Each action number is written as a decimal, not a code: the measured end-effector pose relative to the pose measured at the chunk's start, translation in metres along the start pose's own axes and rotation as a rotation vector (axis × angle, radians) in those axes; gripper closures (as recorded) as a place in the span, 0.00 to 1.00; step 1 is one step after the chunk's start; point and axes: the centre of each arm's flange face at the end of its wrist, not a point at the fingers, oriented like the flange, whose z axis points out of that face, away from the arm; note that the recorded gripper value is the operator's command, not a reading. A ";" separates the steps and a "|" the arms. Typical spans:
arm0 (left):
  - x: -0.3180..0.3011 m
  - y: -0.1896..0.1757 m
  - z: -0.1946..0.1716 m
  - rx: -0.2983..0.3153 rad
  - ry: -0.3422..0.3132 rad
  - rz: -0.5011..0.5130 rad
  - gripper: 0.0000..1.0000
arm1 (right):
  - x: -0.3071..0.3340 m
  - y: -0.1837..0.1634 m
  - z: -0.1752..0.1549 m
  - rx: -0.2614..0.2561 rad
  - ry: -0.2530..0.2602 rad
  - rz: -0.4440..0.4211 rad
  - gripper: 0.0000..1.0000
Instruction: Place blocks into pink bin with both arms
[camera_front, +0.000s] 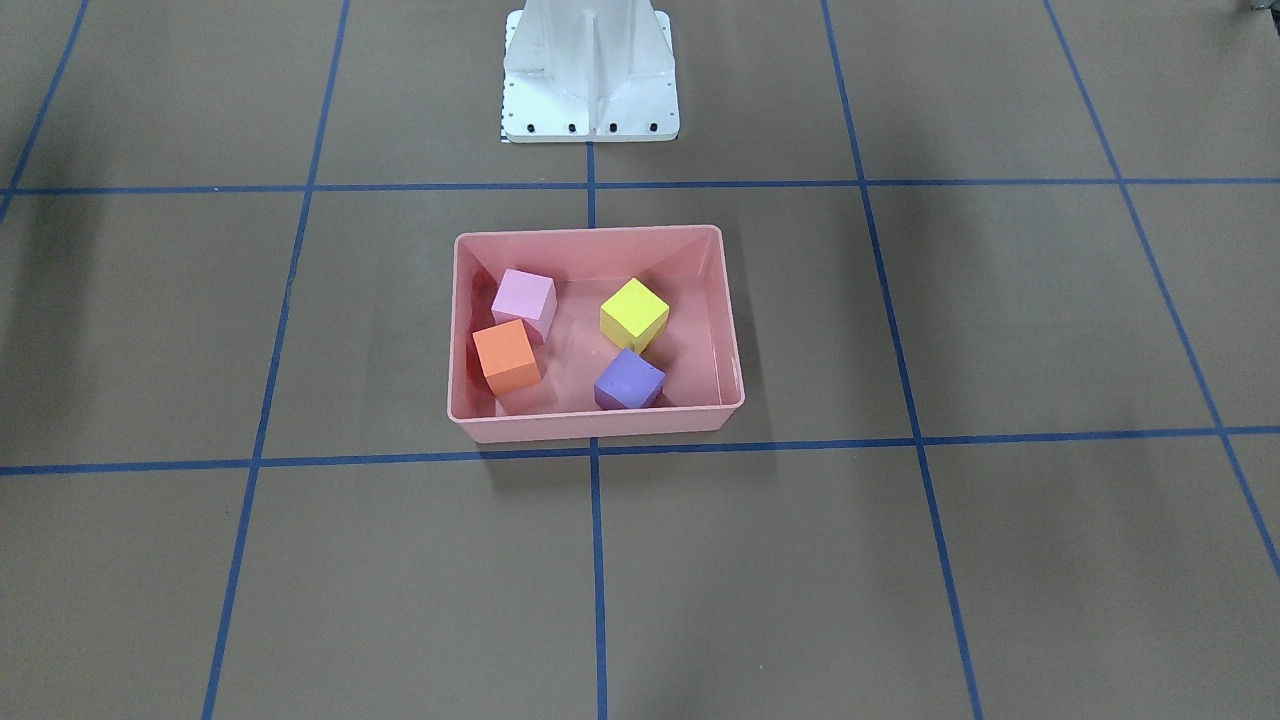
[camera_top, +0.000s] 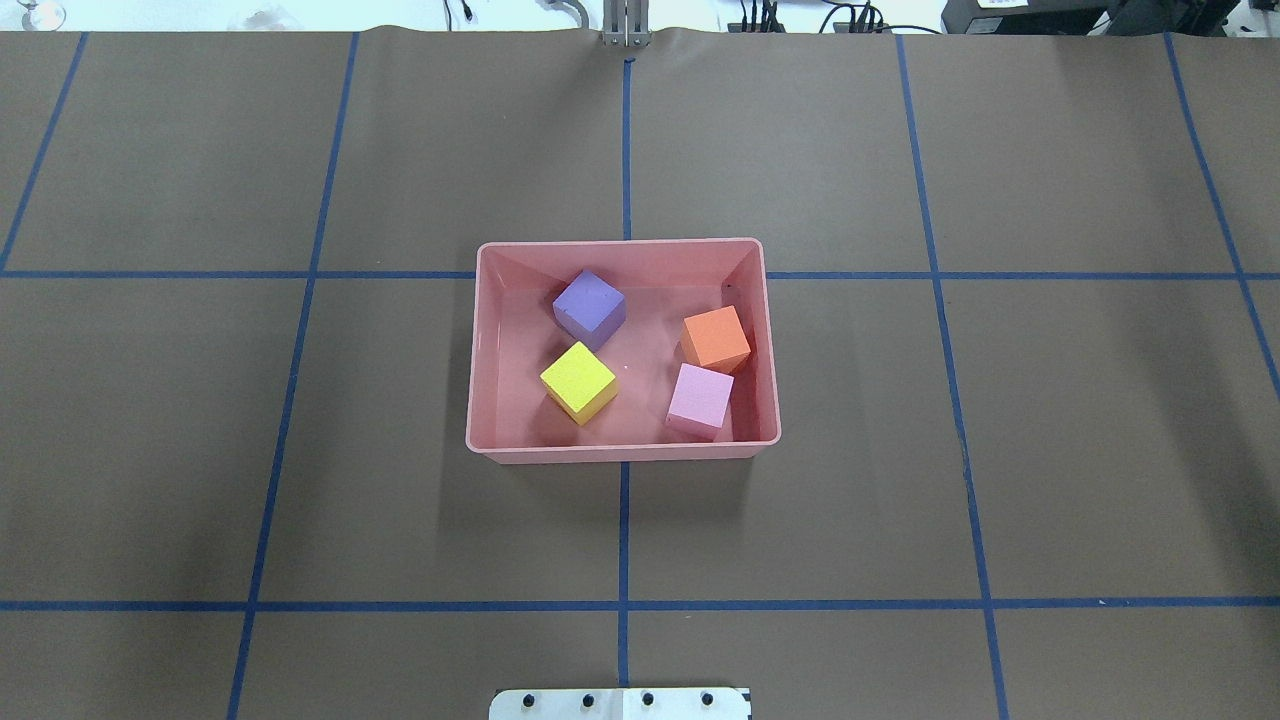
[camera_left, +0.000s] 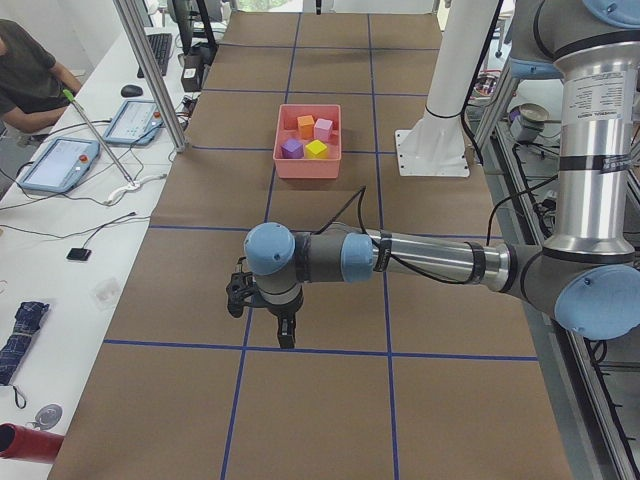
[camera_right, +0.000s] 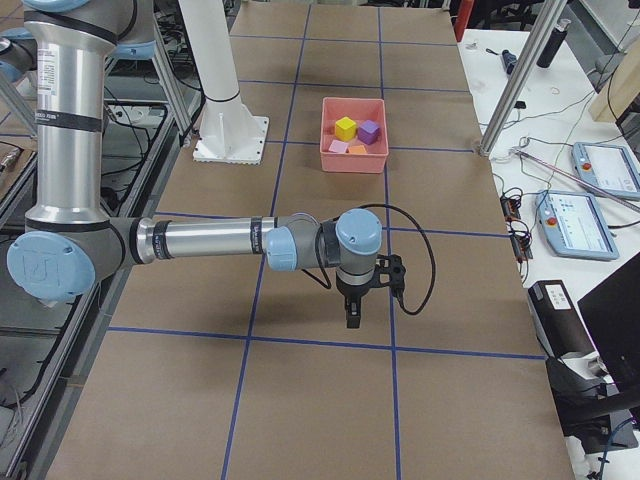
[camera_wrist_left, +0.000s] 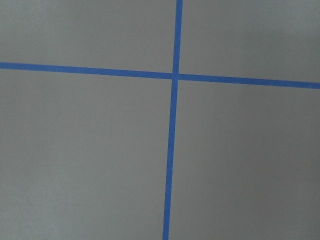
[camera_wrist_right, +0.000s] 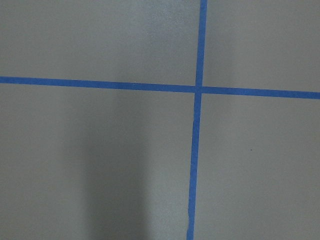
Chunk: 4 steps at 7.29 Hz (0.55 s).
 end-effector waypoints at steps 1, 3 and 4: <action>-0.002 0.000 0.001 0.001 -0.012 0.005 0.00 | 0.002 0.001 0.002 -0.004 0.001 0.003 0.00; -0.005 0.000 0.003 0.003 -0.020 0.007 0.00 | 0.007 0.004 0.007 -0.013 0.002 0.013 0.00; -0.005 0.001 0.004 0.003 -0.018 0.005 0.00 | 0.010 0.004 0.010 -0.020 0.001 0.019 0.00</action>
